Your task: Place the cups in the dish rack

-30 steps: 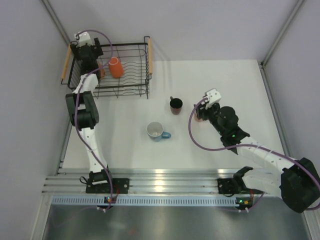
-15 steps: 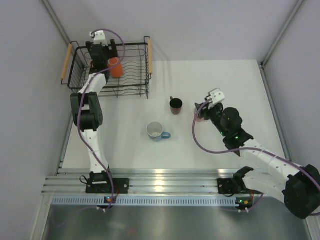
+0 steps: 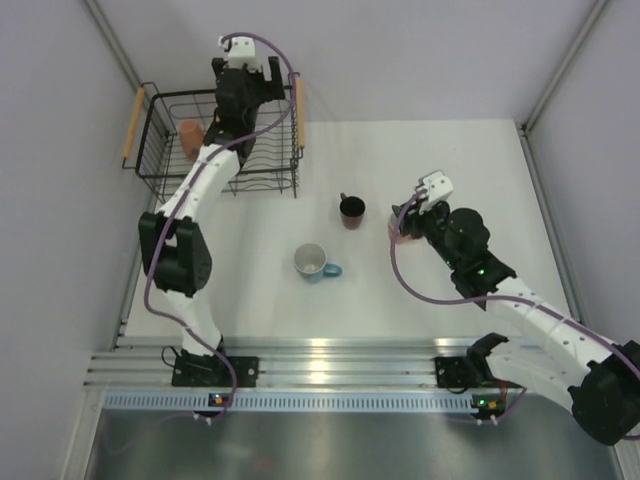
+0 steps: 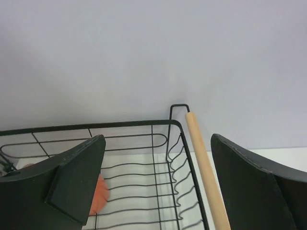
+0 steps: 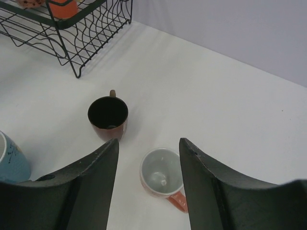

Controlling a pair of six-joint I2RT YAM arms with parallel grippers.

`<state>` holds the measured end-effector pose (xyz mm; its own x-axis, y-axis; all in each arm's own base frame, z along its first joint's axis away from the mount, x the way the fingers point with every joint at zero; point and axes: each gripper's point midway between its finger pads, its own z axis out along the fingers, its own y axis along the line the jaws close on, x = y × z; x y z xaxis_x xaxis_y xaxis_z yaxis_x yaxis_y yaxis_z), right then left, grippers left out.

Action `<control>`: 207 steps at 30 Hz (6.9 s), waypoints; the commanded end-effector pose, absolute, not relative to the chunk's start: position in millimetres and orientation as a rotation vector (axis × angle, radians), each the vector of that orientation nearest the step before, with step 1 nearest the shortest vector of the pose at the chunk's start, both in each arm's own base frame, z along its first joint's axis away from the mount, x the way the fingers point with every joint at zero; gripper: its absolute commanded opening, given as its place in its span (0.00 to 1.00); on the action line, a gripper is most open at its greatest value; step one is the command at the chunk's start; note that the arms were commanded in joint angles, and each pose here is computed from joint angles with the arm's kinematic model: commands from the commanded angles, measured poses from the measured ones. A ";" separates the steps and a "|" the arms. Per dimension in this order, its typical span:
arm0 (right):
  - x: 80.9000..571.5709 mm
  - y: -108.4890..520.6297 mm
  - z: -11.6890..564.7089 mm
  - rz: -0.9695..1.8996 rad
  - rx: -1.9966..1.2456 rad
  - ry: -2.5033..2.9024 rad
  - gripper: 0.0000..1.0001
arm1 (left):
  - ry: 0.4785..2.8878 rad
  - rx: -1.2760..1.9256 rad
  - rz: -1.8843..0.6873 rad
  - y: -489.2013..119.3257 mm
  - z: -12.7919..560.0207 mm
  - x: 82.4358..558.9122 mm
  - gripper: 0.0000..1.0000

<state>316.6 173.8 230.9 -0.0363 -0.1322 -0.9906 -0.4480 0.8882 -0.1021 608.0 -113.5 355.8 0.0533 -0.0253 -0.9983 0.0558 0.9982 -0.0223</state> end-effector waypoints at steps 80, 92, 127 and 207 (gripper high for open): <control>269.9 358.0 103.9 0.246 -0.658 2.193 0.00 | 1.764 -0.233 -0.045 -59.3 305.3 313.4 0.99; 275.4 300.5 215.7 0.161 -0.531 1.981 0.00 | 1.770 -0.224 -0.191 -82.0 321.5 317.3 0.99; 244.2 227.8 384.8 0.290 -0.388 1.130 0.00 | 2.143 -0.679 -1.893 -303.5 306.3 348.8 0.99; 261.3 251.6 328.0 0.225 -0.467 1.274 0.46 | 1.841 -0.766 -2.309 -324.5 349.2 320.0 0.00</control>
